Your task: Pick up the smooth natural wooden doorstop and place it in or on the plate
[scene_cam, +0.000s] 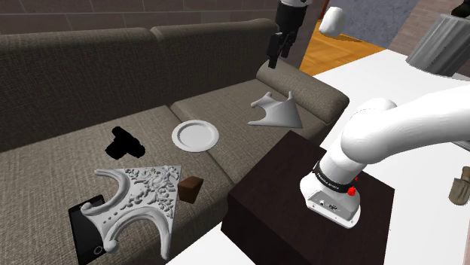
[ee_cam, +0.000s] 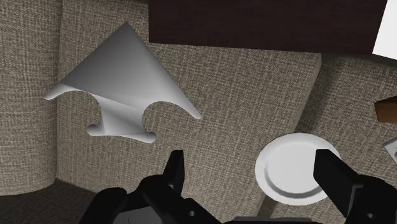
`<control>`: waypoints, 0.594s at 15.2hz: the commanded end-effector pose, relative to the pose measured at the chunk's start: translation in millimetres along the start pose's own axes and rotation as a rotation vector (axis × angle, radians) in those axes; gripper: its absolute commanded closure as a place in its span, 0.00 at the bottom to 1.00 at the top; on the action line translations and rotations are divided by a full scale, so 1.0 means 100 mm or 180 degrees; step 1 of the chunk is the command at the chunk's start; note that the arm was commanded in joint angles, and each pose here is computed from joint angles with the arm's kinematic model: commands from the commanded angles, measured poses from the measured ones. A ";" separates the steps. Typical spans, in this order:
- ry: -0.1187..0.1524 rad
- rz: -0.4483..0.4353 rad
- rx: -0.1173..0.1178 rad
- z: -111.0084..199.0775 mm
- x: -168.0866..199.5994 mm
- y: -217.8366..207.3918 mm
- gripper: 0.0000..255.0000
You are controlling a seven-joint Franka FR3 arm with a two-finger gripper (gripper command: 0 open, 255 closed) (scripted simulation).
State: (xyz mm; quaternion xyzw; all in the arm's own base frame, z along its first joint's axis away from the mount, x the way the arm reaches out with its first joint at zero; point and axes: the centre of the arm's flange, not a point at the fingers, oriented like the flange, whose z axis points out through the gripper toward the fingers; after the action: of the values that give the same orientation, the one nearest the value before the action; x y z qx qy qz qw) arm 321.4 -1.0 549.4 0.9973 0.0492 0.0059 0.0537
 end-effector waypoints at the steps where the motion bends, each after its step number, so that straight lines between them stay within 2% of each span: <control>1: 0.0000 0.0000 0.0000 0.00 0.00 0.00 0.00; 9: -0.0008 0.0655 0.0029 0.52 -0.25 -0.87 0.00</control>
State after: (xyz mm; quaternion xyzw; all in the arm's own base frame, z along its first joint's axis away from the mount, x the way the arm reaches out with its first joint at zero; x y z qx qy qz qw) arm 290.7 67.8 496.2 0.9980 -0.0374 0.0095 0.0497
